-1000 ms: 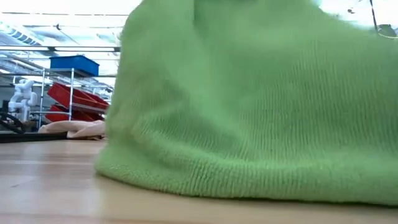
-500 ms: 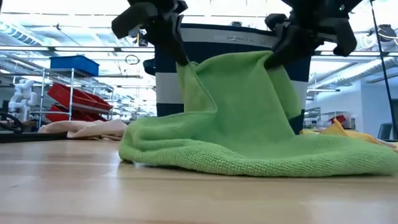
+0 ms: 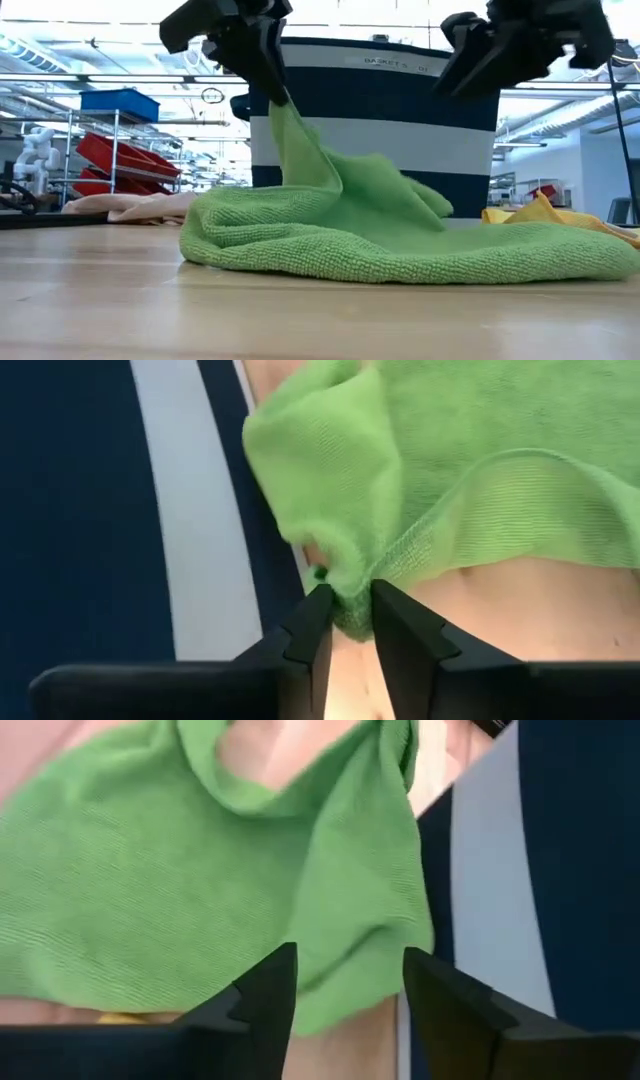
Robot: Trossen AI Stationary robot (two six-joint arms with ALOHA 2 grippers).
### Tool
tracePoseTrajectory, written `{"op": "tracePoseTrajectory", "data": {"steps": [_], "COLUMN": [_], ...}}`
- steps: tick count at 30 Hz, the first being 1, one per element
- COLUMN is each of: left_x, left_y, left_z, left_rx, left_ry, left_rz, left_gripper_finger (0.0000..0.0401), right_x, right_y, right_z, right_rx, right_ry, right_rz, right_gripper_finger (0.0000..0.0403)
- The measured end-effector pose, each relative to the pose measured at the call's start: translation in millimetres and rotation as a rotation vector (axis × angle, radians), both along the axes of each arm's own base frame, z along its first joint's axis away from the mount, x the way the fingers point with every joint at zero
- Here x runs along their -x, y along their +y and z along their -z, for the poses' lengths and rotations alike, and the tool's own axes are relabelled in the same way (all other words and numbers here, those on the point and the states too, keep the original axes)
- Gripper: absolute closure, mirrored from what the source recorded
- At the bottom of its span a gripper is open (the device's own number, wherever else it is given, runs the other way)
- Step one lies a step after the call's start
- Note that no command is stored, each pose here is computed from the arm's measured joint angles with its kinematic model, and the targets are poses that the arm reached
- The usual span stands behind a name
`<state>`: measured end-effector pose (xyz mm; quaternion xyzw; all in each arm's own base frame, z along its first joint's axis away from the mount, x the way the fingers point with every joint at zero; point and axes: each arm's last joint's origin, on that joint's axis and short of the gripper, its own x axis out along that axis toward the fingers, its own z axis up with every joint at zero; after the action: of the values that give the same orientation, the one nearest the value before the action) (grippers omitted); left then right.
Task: Fold towel
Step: Fold the green towel
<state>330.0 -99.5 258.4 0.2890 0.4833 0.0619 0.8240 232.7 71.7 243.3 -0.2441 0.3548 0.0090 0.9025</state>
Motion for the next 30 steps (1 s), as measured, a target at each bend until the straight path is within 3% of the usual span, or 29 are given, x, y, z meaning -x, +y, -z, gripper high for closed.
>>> {"op": "tracePoseTrajectory", "data": {"steps": [10,12,16,18,23,30], "left_x": [7,7,8,8,9,19], "left_y": [-3,-7,-22,-29,-51,-61], "left_z": [1,2,4,3,7,45], "left_rx": [-0.070,0.007,0.291,0.386,0.458,0.483], "left_ry": [0.036,0.061,0.134,0.139,0.077,0.028], "left_rz": [-0.007,0.033,0.191,0.251,0.360,0.423], "left_gripper_finger": [0.0291,0.0291,0.0291,0.0291,0.0291,0.0291], "right_x": [-6,-10,-18,-22,-29,-33], "right_y": [35,43,59,66,82,93], "right_z": [10,20,45,56,74,87], "right_rx": [-0.264,-0.263,-0.251,-0.265,-0.278,-0.316], "right_ry": [0.038,0.069,0.146,0.165,0.170,0.168], "right_rz": [-0.239,-0.253,-0.275,-0.301,-0.345,-0.367], "right_gripper_finger": [0.0239,0.0242,0.0243,0.0243,0.0243,0.0243]}}
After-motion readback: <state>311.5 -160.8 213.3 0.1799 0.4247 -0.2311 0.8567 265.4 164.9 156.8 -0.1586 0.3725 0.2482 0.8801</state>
